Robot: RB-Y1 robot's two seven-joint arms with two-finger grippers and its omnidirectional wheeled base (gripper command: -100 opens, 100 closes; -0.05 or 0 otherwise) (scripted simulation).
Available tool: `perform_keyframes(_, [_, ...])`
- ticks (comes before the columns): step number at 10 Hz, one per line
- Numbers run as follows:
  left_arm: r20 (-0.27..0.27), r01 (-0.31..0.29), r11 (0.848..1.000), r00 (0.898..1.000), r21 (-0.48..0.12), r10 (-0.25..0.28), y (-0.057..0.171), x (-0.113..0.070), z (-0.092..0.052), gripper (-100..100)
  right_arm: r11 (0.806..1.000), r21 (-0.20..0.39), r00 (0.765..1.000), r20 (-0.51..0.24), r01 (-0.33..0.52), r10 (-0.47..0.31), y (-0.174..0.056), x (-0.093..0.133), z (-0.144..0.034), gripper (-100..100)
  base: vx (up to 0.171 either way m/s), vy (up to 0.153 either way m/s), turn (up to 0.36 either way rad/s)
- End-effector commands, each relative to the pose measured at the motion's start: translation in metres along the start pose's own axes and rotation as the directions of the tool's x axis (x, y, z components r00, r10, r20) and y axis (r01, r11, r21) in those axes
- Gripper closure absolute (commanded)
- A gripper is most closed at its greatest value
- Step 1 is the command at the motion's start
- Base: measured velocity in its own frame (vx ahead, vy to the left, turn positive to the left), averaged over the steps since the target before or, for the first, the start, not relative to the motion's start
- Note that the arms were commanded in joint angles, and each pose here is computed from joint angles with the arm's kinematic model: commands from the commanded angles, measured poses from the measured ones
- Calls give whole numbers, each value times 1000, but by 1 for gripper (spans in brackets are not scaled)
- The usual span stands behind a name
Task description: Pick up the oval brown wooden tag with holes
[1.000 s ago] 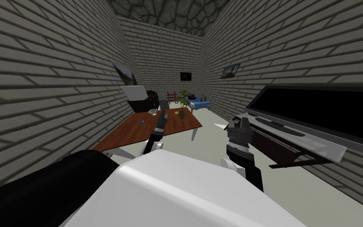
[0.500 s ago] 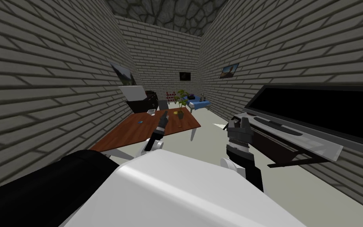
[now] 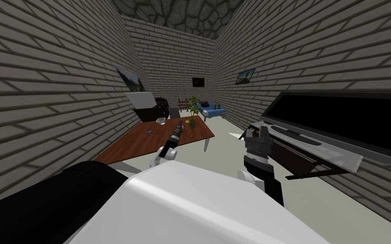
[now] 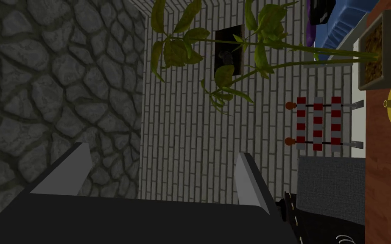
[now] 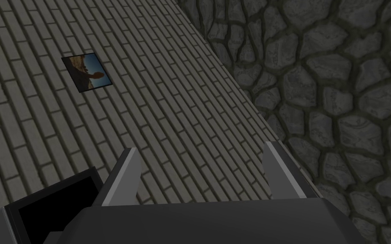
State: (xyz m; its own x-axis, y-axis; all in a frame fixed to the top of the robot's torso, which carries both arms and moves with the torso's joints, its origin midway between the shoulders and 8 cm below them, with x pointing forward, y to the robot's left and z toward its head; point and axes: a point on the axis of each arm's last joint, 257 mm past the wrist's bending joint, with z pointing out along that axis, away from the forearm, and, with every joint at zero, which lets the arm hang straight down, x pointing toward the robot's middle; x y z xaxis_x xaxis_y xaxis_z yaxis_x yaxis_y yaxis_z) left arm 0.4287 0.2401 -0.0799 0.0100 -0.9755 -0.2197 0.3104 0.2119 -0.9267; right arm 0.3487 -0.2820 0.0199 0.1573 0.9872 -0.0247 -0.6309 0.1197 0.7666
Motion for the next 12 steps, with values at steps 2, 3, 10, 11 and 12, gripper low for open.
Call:
perform_keyframes(2, [-11, 21, 996, 1000, -83, -22, 29, 4, 6, -100, 1000, 0, 1000, 0, 0, 0, 0, 0, 0, 0, 38, -51, -17])
perform_keyframes(3, [-15, 40, 992, 999, -120, -43, 43, 7, 10, -100, 1000, 0, 1000, 0, 0, 0, 0, 0, 0, 0, 37, -58, -23])
perform_keyframes(10, [-20, 96, 936, 994, -338, -110, 114, 18, 15, -100, 1000, 0, 1000, 0, 0, 0, 0, 0, 0, 0, 38, -48, -12])
perform_keyframes(11, [-17, 116, 919, 991, -377, -132, 129, 21, 18, -100, 1000, 0, 1000, 0, 0, 0, 0, 0, 0, 0, 43, -55, -12])
perform_keyframes(12, [-17, 114, 908, 991, -404, -132, 136, 22, 15, -100, 1000, 0, 1000, 0, 0, 0, 0, 0, 0, 0, 42, -47, -7])
